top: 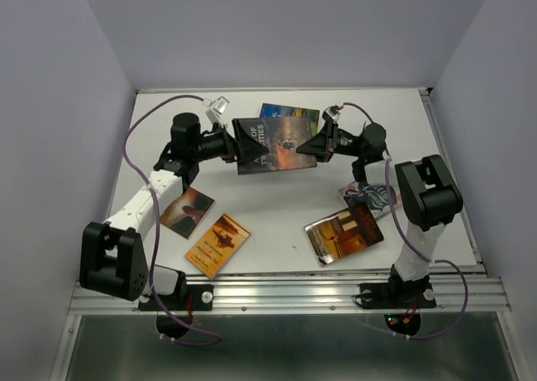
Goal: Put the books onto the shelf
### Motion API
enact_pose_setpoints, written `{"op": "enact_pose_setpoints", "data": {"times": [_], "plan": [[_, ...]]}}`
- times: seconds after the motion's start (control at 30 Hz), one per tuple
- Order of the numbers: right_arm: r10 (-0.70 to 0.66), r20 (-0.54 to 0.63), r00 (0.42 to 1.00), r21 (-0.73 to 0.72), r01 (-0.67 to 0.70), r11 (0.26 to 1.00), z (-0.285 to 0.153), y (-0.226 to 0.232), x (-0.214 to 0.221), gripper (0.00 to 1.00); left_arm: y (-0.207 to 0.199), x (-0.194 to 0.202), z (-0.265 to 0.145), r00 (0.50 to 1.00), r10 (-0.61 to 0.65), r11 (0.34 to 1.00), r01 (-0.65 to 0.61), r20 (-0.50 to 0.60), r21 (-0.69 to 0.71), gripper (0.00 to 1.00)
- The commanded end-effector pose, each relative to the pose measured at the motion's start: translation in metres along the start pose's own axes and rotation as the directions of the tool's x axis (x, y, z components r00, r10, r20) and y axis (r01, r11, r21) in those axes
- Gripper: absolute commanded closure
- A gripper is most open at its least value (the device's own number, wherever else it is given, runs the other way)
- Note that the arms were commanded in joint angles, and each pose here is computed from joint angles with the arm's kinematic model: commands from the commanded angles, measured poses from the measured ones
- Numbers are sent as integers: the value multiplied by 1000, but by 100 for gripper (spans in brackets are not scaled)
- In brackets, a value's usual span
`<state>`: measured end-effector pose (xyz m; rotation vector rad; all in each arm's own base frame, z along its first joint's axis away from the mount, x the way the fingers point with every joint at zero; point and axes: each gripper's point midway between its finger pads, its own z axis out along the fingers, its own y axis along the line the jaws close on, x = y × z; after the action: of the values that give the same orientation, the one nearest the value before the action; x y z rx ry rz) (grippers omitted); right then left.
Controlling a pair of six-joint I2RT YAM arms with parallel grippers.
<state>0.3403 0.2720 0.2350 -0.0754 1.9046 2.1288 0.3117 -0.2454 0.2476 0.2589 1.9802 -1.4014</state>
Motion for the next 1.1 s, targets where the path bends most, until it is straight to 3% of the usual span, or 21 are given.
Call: {"op": "enact_pose_setpoints", "data": {"times": [0.0, 0.03, 0.1, 0.13, 0.27, 0.4, 0.6, 0.8, 1.07], "plan": [[-527, 78, 847, -216, 530, 820, -8, 89, 17, 99, 17, -43, -28, 987, 95, 985, -74, 133, -154, 1], [-472, 66, 879, -172, 476, 862, -6, 81, 11, 99, 27, -52, -40, 983, 88, 980, -56, 164, -189, 1], [-554, 78, 829, -108, 559, 822, -3, 79, 3, 99, 32, -60, -54, 975, 94, 975, -49, 203, -218, 1], [-557, 82, 826, -14, 560, 829, -1, 61, -10, 99, 40, -65, -63, 970, 88, 969, -30, 228, -245, 1], [-616, 116, 779, 122, 604, 787, -2, 68, -27, 99, 50, -65, -70, 967, 90, 965, -26, 237, -261, 1], [-618, 141, 773, 130, 604, 786, 0, 81, -34, 99, 45, -47, -58, 982, 42, 993, -22, 185, -112, 1], [-577, 179, 797, 176, 551, 816, 2, 74, -51, 99, 9, -39, -62, 969, 115, 990, -131, 219, 60, 1], [-573, 203, 794, 275, 515, 812, 4, 71, -76, 99, -1, -38, -65, 961, 145, 983, -167, 236, 74, 1], [-581, 174, 795, 189, 552, 812, 8, 96, -64, 99, 28, -35, -49, 975, 82, 995, -93, 208, 46, 1]]}}
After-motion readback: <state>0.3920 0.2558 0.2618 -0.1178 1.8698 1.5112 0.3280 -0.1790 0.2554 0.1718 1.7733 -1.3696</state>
